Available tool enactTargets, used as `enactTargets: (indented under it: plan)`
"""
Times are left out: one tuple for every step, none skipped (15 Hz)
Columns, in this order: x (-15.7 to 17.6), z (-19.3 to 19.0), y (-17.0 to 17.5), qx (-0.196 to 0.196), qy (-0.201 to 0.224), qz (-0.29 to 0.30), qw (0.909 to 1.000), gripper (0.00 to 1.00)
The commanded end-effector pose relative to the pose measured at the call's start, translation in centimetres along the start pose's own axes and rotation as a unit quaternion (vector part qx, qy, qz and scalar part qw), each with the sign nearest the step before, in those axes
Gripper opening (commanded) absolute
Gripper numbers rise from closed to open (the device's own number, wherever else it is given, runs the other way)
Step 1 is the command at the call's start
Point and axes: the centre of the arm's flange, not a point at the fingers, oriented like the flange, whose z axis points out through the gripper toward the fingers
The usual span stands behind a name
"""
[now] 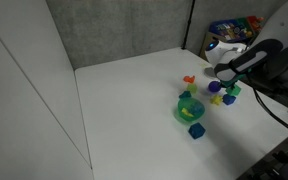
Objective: Pick up the green block from the green bowl and put it on the blue block to the right side of the table
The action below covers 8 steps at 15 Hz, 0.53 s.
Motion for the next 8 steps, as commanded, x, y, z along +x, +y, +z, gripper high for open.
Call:
enactTargets:
  plan:
    - [0.3, 0.0, -0.3, -0.02, 0.024, -0.004, 0.9995, 0.03]
    - [0.1, 0.1, -0.4, -0.02, 0.028, -0.009, 0.9994, 0.03]
    - [-0.2, 0.0, -0.6, -0.02, 0.034, -0.015, 0.9991, 0.03]
    - [-0.4, 0.0, -0.7, -0.02, 0.04, -0.019, 0.9988, 0.03]
    - [-0.6, 0.0, -1.0, -0.022, 0.047, -0.024, 0.9984, 0.03]
    - [-0.8, 0.0, -1.1, -0.024, 0.052, -0.03, 0.9979, 0.03]
    - [-1.1, 0.1, -1.3, -0.022, 0.056, -0.035, 0.9976, 0.03]
    - [-1.4, 0.2, -1.4, -0.023, 0.061, -0.04, 0.997, 0.03]
